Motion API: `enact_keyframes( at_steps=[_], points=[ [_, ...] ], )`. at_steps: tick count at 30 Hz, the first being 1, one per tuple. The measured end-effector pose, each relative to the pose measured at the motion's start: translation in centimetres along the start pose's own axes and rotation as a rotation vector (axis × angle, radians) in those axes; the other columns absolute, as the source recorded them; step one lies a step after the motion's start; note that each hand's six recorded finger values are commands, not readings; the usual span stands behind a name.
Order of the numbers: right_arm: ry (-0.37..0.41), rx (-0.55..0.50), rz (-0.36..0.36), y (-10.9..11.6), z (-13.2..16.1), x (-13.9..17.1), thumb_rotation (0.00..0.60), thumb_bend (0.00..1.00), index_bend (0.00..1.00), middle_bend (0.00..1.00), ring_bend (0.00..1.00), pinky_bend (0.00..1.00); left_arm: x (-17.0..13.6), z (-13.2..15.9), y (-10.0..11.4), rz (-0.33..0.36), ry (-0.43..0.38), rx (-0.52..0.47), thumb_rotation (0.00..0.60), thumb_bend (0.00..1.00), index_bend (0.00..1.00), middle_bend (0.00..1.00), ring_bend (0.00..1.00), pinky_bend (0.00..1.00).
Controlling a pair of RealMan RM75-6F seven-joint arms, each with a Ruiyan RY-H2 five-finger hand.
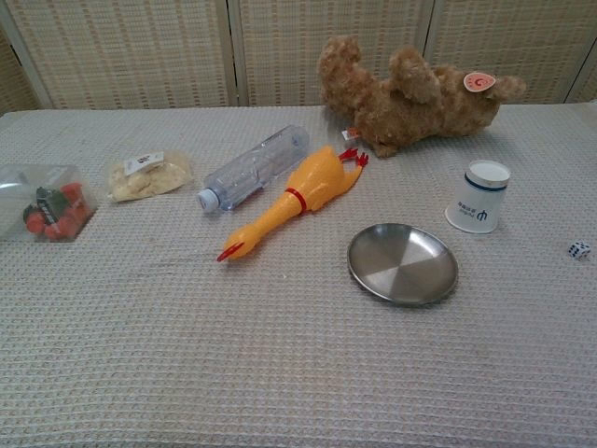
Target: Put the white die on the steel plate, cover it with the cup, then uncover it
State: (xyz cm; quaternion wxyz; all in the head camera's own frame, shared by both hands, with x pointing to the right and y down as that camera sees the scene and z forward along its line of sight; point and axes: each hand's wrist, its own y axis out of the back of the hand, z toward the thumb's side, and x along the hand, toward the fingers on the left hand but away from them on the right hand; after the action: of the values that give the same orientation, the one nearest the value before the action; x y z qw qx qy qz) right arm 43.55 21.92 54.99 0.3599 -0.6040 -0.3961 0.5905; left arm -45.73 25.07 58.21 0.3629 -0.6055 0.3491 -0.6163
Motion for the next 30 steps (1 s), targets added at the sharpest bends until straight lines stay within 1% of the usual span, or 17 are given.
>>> enact_keyframes(
  at_steps=[4,6,7,9,10,13,15,17,18,20,23,25,26,28,30],
  points=[
    [-0.007,0.013,0.005,-0.1,-0.2,-0.1,0.600,0.22,0.00,0.02,0.00,0.17,0.1,-0.1,-0.1,-0.007,0.004,0.002,0.600,0.36,0.27,0.36,0.32,0.52],
    [-0.014,0.025,0.012,-0.2,-0.3,-0.2,0.600,0.22,0.02,0.07,0.02,0.18,0.0,-0.1,0.0,-0.006,0.006,0.002,0.600,0.36,0.28,0.36,0.32,0.52],
    [-0.020,0.034,0.017,-0.3,-0.4,-0.4,0.600,0.22,0.03,0.12,0.05,0.19,0.0,0.0,0.0,-0.004,0.005,0.000,0.600,0.36,0.28,0.36,0.32,0.52],
    [-0.026,0.050,0.021,-0.4,-0.5,-0.7,0.600,0.22,0.04,0.26,0.18,0.23,0.0,0.1,0.1,-0.002,0.000,-0.001,0.600,0.36,0.28,0.36,0.32,0.52],
    [-0.030,0.062,0.028,-0.5,-0.6,-0.8,0.600,0.22,0.05,0.31,0.23,0.25,0.0,0.2,0.1,0.000,-0.005,-0.002,0.600,0.36,0.28,0.36,0.32,0.52],
    [-0.038,0.077,0.060,-1.0,-0.7,-1.1,0.600,0.22,0.06,0.39,0.34,0.34,0.1,0.2,0.0,0.000,-0.010,-0.003,0.600,0.36,0.26,0.36,0.32,0.52],
    [-0.044,0.083,0.078,-1.1,-0.8,-1.2,0.600,0.22,0.06,0.45,0.44,0.44,0.1,0.3,0.0,0.000,-0.011,-0.005,0.600,0.36,0.25,0.36,0.32,0.52],
    [-0.049,0.088,0.092,-1.2,-0.9,-1.3,0.600,0.21,0.07,0.58,0.63,0.63,0.1,0.3,-0.1,-0.003,-0.011,-0.005,0.600,0.36,0.24,0.36,0.32,0.52],
    [-0.054,0.091,0.101,-1.2,-1.0,-1.4,0.600,0.20,0.08,0.63,0.69,0.69,0.2,0.3,-0.2,-0.008,-0.012,-0.005,0.600,0.36,0.24,0.36,0.33,0.52],
    [-0.062,0.111,0.113,-1.2,-1.2,-2.0,0.600,0.17,0.10,0.68,0.74,0.74,0.2,0.2,-0.6,-0.023,-0.011,-0.002,0.600,0.36,0.24,0.36,0.33,0.53],
    [-0.082,0.141,0.129,-1.7,-1.8,-3.5,0.600,0.15,0.11,0.72,0.78,0.78,0.0,0.3,-0.4,-0.025,-0.010,0.000,0.600,0.36,0.24,0.36,0.33,0.53],
    [-0.079,0.157,0.154,-2.3,-2.0,-4.6,0.600,0.15,0.16,0.74,0.81,0.81,-0.1,0.3,-0.2,-0.019,-0.007,-0.002,0.600,0.36,0.24,0.36,0.32,0.53],
    [-0.073,0.165,0.164,-2.6,-2.1,-5.2,0.600,0.15,0.21,0.76,0.82,0.83,-0.1,0.3,-0.2,-0.018,-0.005,-0.001,0.600,0.36,0.24,0.36,0.32,0.53],
    [-0.056,0.179,0.181,-3.1,-2.3,-6.5,0.600,0.15,0.27,0.78,0.84,0.85,0.0,0.3,-0.3,-0.020,-0.004,0.005,0.600,0.36,0.24,0.36,0.32,0.53],
    [-0.041,0.179,0.193,-3.6,-2.5,-7.4,0.600,0.15,0.30,0.80,0.86,0.88,0.1,0.4,-0.5,-0.029,-0.005,0.011,0.600,0.36,0.24,0.36,0.32,0.53]
  ],
)
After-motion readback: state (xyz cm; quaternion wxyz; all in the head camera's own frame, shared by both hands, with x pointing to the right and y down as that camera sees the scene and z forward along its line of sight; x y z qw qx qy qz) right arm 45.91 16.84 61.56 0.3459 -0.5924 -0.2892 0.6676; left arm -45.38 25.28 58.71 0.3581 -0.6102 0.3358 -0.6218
